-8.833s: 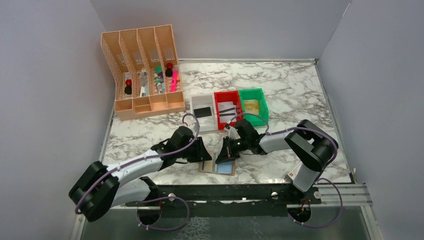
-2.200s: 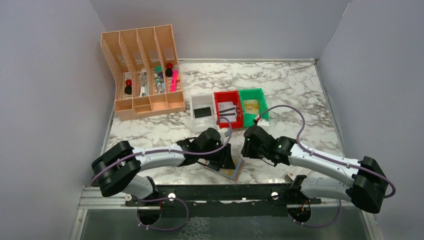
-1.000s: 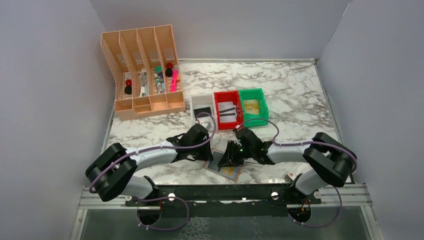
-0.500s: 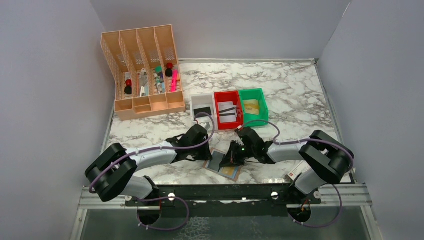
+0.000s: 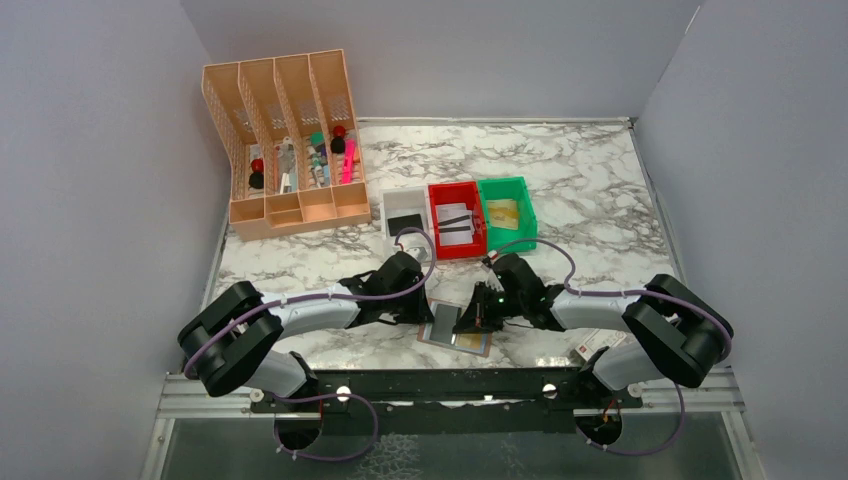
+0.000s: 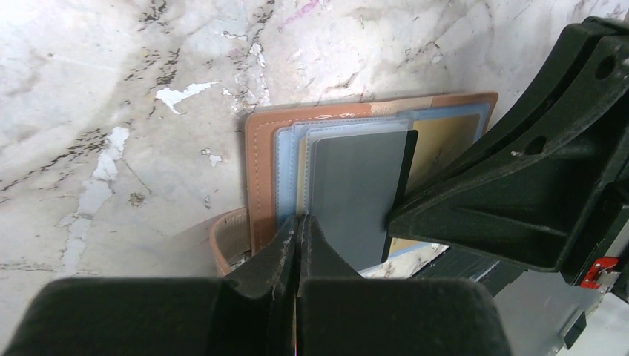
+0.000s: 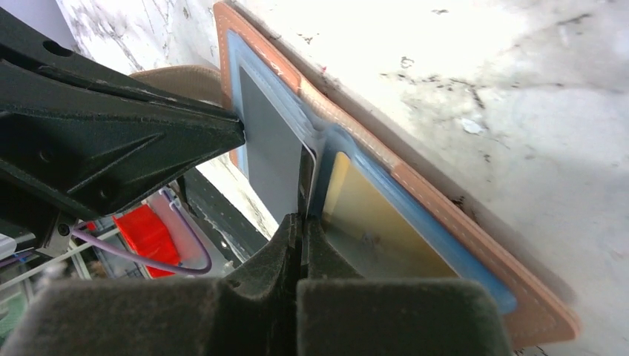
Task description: Take the credit cards out of the card holder
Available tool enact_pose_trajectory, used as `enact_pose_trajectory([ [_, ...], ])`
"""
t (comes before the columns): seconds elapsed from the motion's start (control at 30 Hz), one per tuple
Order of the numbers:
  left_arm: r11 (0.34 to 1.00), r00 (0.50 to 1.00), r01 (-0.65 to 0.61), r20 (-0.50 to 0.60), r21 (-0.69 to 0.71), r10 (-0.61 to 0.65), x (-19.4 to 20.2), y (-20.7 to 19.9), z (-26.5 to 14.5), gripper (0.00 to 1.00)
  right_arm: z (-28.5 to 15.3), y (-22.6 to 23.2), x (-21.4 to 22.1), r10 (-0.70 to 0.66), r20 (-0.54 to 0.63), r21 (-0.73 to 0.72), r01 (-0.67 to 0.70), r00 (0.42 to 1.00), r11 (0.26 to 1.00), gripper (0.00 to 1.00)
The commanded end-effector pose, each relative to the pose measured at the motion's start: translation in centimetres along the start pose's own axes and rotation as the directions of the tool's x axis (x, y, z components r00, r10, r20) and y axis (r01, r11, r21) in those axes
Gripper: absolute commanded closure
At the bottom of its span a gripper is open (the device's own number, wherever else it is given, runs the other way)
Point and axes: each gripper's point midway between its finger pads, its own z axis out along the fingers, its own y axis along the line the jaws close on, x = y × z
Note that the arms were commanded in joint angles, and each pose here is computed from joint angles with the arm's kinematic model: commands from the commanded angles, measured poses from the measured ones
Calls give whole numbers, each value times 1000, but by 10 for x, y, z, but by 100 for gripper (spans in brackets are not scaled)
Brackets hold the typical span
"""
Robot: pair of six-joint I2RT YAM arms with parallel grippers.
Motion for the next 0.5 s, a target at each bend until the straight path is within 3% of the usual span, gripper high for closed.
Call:
enact_pose_trajectory([
  [0.0,994,996,1,-86,-113,-11,27,31,2,100,-12,-23,17,-4,-63,56,8,998,998,99],
  [0.23,994,996,0,-88,-108,-10,27,30,3,100,-16,-17,21,-54,-113,-4,54,992,999,99],
  [0.47,994,997,-5,-74,-106,-3,24,28,-1,100,-30,-31,9,-95,-42,82,98,995,992,99],
])
